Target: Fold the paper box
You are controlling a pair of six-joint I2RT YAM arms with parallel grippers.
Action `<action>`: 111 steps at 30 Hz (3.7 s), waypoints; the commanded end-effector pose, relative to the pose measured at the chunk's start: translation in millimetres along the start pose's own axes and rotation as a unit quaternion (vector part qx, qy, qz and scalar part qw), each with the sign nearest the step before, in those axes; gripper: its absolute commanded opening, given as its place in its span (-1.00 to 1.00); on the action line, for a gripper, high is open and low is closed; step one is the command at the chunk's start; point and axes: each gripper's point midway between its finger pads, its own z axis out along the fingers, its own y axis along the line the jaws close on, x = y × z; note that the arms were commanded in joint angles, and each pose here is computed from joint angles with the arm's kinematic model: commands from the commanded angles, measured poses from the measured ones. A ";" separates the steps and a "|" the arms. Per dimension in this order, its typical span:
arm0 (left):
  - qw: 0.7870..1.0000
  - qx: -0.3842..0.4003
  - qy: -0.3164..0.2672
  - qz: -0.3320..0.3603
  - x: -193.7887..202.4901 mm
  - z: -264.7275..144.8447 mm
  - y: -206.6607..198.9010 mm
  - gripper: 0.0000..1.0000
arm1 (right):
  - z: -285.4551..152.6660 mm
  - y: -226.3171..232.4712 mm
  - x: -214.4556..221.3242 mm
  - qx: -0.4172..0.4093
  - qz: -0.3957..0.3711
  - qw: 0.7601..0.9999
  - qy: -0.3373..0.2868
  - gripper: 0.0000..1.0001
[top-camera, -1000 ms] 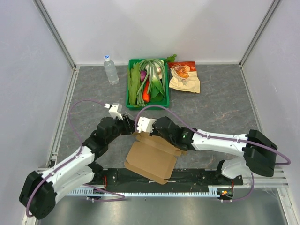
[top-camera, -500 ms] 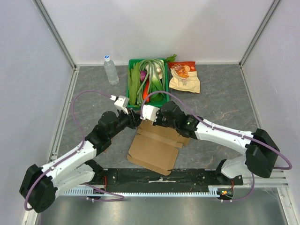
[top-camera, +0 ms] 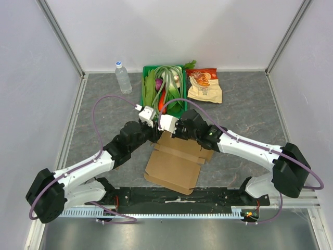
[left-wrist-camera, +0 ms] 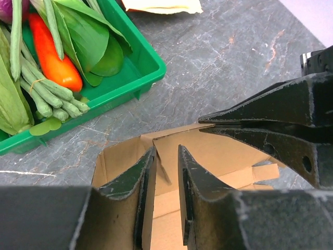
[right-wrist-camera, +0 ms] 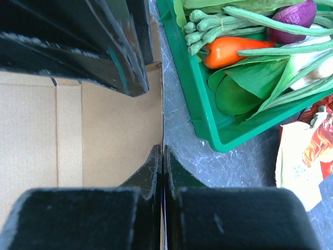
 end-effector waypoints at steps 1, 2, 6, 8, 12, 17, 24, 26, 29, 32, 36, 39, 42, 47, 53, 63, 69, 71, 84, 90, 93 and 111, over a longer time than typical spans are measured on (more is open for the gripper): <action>0.998 -0.029 0.000 0.053 -11.0 10.8 5.1 -0.42 | -2.7 -13.0 -22.3 0.009 -0.004 1.000 -0.028 -1.00; 0.998 -0.034 0.000 0.056 -11.2 12.4 5.9 -0.43 | -2.6 -13.1 -21.3 0.010 -0.004 1.000 -0.027 -1.00; 0.997 -0.041 0.000 0.062 -11.0 15.6 5.2 -0.46 | -4.3 -14.5 -22.1 0.011 -0.004 1.000 -0.029 -1.00; 0.996 -0.058 0.006 0.061 -9.4 14.3 10.4 -0.45 | -5.0 -15.1 -22.7 0.012 -0.003 0.999 -0.029 -1.00; 0.996 -0.079 0.005 0.046 -12.4 8.2 16.0 -0.33 | -6.5 -16.2 -22.5 0.013 -0.002 1.000 -0.029 -1.00; 0.995 -0.083 0.013 0.045 -6.9 11.5 17.9 -0.44 | -5.7 -16.8 -22.4 0.014 0.003 1.000 -0.027 -1.00; 0.995 -0.089 -0.029 0.046 -16.9 16.0 20.8 -0.78 | -13.5 -34.7 -13.1 0.085 0.106 0.991 -0.003 0.15; 0.994 -0.097 -0.036 0.040 -18.7 15.2 23.5 -0.81 | -26.1 -41.7 5.0 0.133 0.195 0.971 0.039 0.71; 0.994 -0.095 -0.048 0.026 -21.8 16.2 21.9 -0.82 | -56.1 -47.2 24.7 0.164 0.317 0.928 0.106 0.83; 0.994 -0.095 -0.054 0.023 -22.4 17.2 21.4 -0.83 | -92.6 -39.3 23.4 0.171 0.418 0.884 0.123 0.96; 0.993 -0.095 -0.060 0.021 -19.4 18.0 22.6 -0.83 | -119.2 -37.3 -23.8 0.148 0.593 0.791 0.015 0.96; 0.993 -0.101 -0.055 0.018 -15.1 18.7 25.2 -0.83 | -119.0 -32.8 -45.0 0.128 0.761 0.635 -0.040 0.96; 0.992 -0.111 -0.052 0.014 -9.0 17.3 29.6 -0.83 | -105.3 -22.9 -72.4 0.058 0.878 0.466 -0.092 0.88; 0.991 -0.123 -0.060 0.004 -11.5 12.1 33.5 -0.83 | -80.1 -8.6 -86.8 0.088 0.917 0.370 -0.122 0.65; 0.989 -0.128 -0.077 -0.007 -16.2 4.4 35.6 -0.83 | -55.7 -5.3 -53.7 0.118 0.943 0.272 -0.155 0.52; 0.984 -0.135 -0.111 -0.027 -22.6 -9.6 39.8 -0.83 | -74.6 -31.2 -0.3 0.198 0.934 0.196 -0.222 0.35; 0.984 -0.133 -0.112 -0.026 -21.5 -9.7 39.0 -0.84 | -74.5 -43.5 0.1 0.203 0.934 0.188 -0.226 0.27; 0.984 -0.132 -0.113 -0.027 -22.0 -9.4 38.3 -0.84 | -69.5 -44.6 -0.5 0.202 0.936 0.182 -0.224 0.23; 0.985 -0.126 -0.119 -0.026 -24.7 -8.5 30.4 -0.84 | -44.0 -45.1 -11.0 0.177 0.944 0.173 -0.217 -0.02; 0.985 -0.127 -0.118 -0.024 -23.1 -6.8 29.2 -0.84 | -44.6 -47.5 -9.2 0.171 0.945 0.164 -0.224 -0.18; 0.985 -0.126 -0.117 -0.025 -21.8 -5.6 27.5 -0.84 | -43.0 -45.9 -6.7 0.171 0.946 0.164 -0.221 -0.21; 0.992 -0.088 -0.062 -0.069 -6.2 -12.4 7.1 -0.22 | -33.2 -31.8 25.0 0.162 0.949 0.161 -0.218 -1.00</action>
